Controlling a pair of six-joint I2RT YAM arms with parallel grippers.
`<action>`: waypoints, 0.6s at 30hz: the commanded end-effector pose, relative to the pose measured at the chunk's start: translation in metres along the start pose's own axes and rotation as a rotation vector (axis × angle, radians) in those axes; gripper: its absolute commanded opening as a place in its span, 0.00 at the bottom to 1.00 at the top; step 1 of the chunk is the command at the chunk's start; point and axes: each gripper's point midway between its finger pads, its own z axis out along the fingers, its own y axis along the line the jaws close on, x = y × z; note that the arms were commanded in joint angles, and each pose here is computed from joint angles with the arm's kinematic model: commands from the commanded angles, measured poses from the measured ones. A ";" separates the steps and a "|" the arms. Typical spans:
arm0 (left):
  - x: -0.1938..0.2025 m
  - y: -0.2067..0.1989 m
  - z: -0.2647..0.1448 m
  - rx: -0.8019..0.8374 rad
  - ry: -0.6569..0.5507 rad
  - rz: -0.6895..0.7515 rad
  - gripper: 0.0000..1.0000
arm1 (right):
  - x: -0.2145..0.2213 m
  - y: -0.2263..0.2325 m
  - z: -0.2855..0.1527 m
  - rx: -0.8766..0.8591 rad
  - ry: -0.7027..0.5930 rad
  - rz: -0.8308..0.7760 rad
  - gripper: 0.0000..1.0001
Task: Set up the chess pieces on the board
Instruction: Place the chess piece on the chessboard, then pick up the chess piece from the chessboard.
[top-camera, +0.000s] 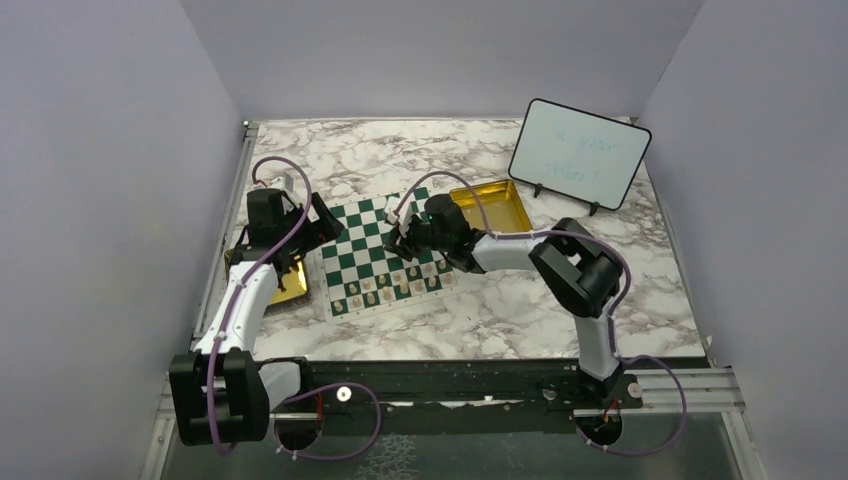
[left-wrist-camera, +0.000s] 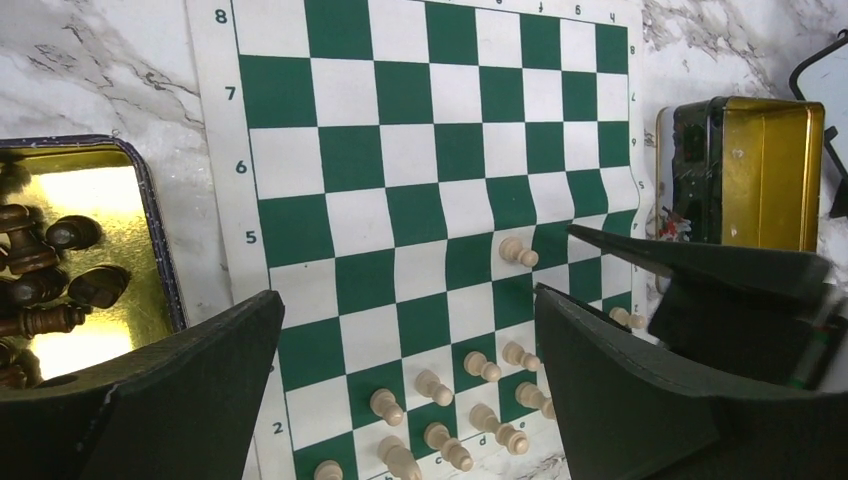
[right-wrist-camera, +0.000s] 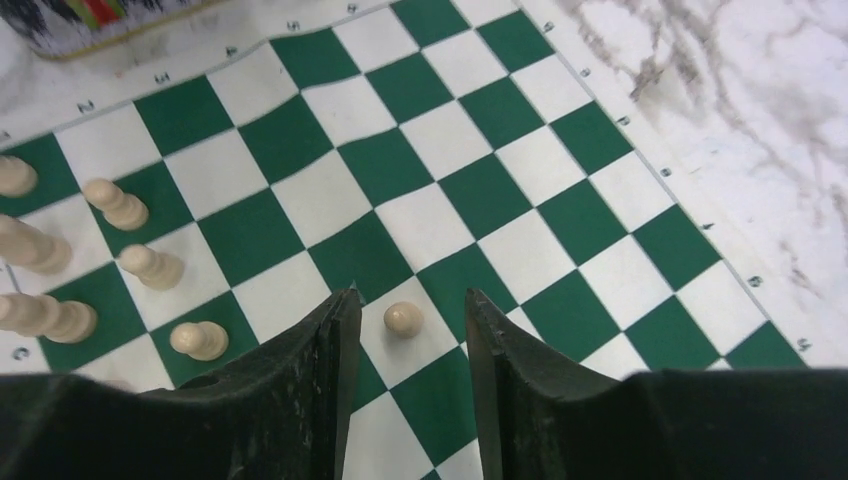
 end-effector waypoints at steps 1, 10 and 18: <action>-0.007 -0.007 0.000 0.034 0.013 0.044 0.94 | -0.067 -0.014 -0.029 0.089 -0.128 0.048 0.49; 0.002 -0.024 0.021 -0.001 0.095 0.110 0.84 | -0.099 -0.004 -0.099 0.183 -0.197 0.239 1.00; 0.022 -0.070 0.049 -0.053 0.121 0.235 0.73 | -0.088 -0.025 -0.163 0.468 -0.062 0.527 1.00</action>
